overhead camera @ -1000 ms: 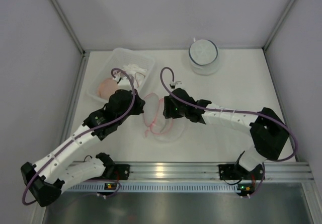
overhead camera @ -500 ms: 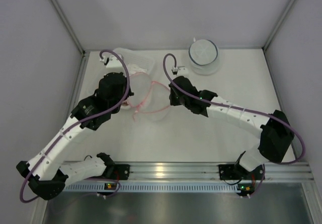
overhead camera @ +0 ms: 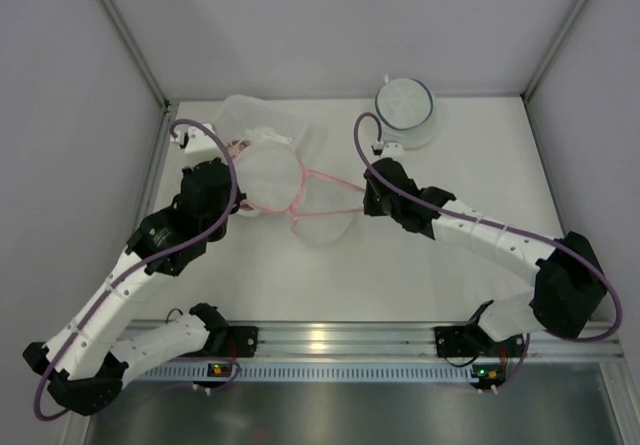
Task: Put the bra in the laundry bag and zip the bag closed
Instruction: Open the laundry bag at the center of the board.
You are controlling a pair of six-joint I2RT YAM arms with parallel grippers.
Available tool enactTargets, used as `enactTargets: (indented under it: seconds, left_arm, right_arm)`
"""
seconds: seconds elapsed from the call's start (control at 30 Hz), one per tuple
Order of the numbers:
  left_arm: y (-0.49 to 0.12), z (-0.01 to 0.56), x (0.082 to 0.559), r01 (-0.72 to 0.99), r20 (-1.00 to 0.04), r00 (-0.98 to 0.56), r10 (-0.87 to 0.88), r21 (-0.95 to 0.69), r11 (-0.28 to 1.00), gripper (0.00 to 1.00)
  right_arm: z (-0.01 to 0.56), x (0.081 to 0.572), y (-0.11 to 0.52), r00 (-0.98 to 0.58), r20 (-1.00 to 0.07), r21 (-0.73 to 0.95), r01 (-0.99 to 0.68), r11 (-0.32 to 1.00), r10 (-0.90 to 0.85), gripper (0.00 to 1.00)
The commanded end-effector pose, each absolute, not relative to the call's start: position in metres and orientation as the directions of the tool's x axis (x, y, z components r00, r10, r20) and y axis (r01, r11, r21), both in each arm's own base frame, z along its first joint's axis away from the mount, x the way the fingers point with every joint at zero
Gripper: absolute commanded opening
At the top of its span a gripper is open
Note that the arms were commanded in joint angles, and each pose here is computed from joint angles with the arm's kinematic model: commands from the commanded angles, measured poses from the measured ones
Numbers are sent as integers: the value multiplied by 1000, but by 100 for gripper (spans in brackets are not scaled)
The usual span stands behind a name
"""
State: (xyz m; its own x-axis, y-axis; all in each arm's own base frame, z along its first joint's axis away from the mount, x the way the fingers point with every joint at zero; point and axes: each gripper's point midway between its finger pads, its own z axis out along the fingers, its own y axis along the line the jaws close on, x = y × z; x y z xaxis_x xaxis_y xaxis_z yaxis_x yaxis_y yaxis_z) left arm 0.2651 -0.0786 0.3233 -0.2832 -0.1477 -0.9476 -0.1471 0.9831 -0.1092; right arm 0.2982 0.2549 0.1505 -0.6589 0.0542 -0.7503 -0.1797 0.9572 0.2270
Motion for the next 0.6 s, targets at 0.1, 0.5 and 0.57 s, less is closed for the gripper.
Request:
enactTargets:
  seconds: [0.1, 0.5, 0.57]
  left_arm:
    - [-49, 335, 251, -252, -948, -166, -271, -225, 941, 0]
    - [-29, 281, 237, -401, -903, -149, -403, -318, 859, 0]
    - [-28, 276, 234, -409, -878, -120, -464, -382, 829, 0]
  right_arm:
    - [156, 292, 229, -652, -750, 244, -115, 963, 112, 0]
    - [148, 286, 208, -660, -738, 278, -101, 955, 145, 0]
    - [142, 286, 215, -675, -728, 282, -135, 950, 120, 0]
